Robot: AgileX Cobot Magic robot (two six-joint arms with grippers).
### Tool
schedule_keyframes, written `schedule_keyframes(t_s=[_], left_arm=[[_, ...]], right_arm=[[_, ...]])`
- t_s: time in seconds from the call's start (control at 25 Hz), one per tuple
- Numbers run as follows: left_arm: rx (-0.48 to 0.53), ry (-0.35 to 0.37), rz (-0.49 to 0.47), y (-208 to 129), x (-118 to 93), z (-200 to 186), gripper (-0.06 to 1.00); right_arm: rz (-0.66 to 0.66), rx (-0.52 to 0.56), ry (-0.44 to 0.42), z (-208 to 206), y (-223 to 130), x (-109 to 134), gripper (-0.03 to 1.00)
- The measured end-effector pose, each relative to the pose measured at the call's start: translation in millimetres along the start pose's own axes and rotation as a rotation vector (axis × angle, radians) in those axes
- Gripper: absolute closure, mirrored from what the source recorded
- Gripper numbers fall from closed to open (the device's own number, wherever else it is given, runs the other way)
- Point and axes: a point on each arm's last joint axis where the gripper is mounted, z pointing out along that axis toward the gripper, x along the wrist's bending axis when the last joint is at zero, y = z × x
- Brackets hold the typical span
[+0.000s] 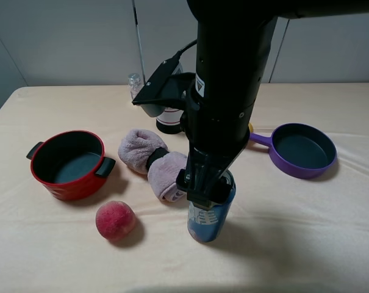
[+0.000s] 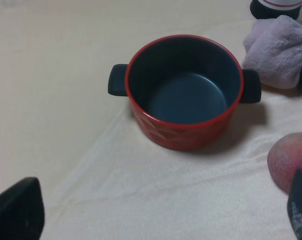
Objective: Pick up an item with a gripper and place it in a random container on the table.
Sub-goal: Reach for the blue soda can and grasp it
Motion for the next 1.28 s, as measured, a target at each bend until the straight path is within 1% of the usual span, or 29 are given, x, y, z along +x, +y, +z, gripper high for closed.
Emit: schedule_keyframes(t_s=[0.2,0.32,0.6,0.84,1.08,1.28], left_arm=[[0.000,0.000,0.000,0.0,0.0,0.0,-0.04],[0.000,0.000,0.000,0.0,0.0,0.0,-0.04],[0.000,0.000,0.000,0.0,0.0,0.0,-0.04],[0.000,0.000,0.000,0.0,0.0,0.0,-0.04],[0.000,0.000,0.000,0.0,0.0,0.0,-0.04],[0.000,0.000,0.000,0.0,0.0,0.0,-0.04]], right_arm=[[-0.004,-0.005,0.000,11.7,-1.4,0.7,0.27],[0.006,-0.006,0.017,22.6,-5.1,1.9,0.27],[0.034,-0.025,0.016,41.4,-13.2,-5.2,0.27],[0.044,-0.038,0.026,55.9,-19.6,-4.9,0.27],[0.046,-0.075,0.021,57.6,-17.3,-5.1,0.27],[0.049,-0.081,0.023,57.5,-16.7,-4.9,0.27]])
